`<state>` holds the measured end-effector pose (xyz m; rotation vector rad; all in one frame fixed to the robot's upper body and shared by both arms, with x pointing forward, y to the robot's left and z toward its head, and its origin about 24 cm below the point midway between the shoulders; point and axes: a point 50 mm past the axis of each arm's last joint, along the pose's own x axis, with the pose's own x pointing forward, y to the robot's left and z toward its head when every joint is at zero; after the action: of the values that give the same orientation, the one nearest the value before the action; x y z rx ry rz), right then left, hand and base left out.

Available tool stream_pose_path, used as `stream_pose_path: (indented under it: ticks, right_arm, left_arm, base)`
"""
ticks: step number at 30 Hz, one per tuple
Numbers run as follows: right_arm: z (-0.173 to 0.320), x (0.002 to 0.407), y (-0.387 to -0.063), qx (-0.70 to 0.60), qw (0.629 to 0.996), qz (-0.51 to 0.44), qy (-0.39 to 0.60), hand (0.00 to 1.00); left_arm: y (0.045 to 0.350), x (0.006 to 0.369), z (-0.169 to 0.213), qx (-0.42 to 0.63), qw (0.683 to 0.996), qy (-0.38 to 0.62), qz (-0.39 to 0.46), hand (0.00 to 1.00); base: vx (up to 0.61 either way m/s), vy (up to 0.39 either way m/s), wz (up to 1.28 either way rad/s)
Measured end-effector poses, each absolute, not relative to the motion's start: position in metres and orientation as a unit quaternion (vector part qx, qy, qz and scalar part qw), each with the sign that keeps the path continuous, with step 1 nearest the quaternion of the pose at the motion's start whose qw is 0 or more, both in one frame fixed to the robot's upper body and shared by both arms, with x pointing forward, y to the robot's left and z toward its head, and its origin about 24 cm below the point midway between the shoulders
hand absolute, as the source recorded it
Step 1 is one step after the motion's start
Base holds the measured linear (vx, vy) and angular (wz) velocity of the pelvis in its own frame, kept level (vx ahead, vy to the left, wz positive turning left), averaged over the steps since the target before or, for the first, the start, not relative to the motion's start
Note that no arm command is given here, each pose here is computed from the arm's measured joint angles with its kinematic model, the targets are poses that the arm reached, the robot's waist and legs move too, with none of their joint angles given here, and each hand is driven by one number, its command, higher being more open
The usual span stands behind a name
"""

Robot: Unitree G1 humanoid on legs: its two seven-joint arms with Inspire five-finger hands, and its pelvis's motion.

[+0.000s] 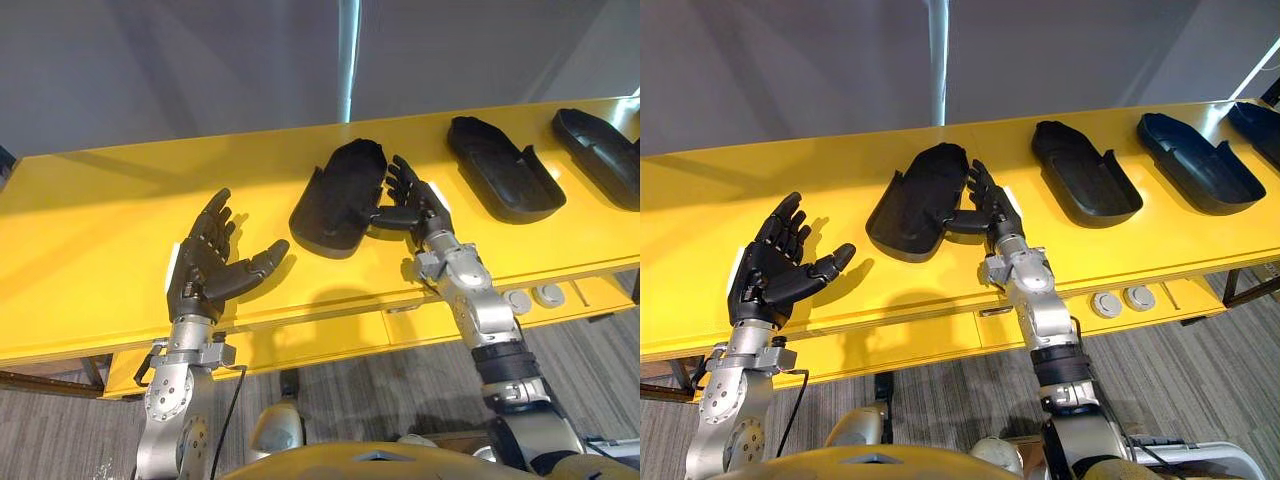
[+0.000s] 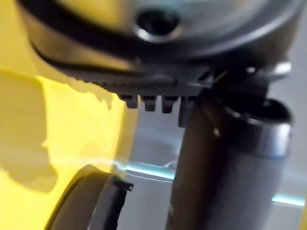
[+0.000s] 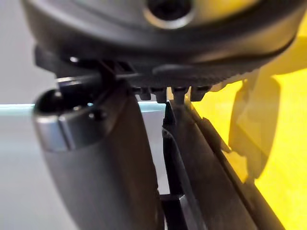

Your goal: Walk over and take three plastic housings, then place them on the shelf

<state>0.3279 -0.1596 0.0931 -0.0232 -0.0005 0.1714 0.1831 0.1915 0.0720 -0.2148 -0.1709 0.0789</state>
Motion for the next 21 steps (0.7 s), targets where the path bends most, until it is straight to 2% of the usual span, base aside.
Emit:
stream_pose_path:
  ticks: [7, 12, 21]
  right_arm:
    - [0.101, 0.348, -0.166, -0.016, 0.996, 0.085, 0.013, 1.00]
    - [0.121, 0.366, -0.182, -0.047, 0.996, 0.073, 0.007, 1.00]
    - [0.146, 0.384, -0.191, -0.059, 0.995, 0.080, -0.007, 1.00]
  left_arm:
    - [0.191, 0.184, 0.071, -0.105, 0.991, -0.078, 0.036, 1.00]
    - [0.190, 0.185, 0.072, -0.106, 0.991, -0.080, 0.032, 1.00]
    - [0.188, 0.191, 0.073, -0.105, 0.991, -0.081, 0.023, 1.00]
  base:
    - [-0.02, -0.057, 0.11]
    - [-0.04, -0.040, 0.13]
    - [0.03, -0.009, 0.07]
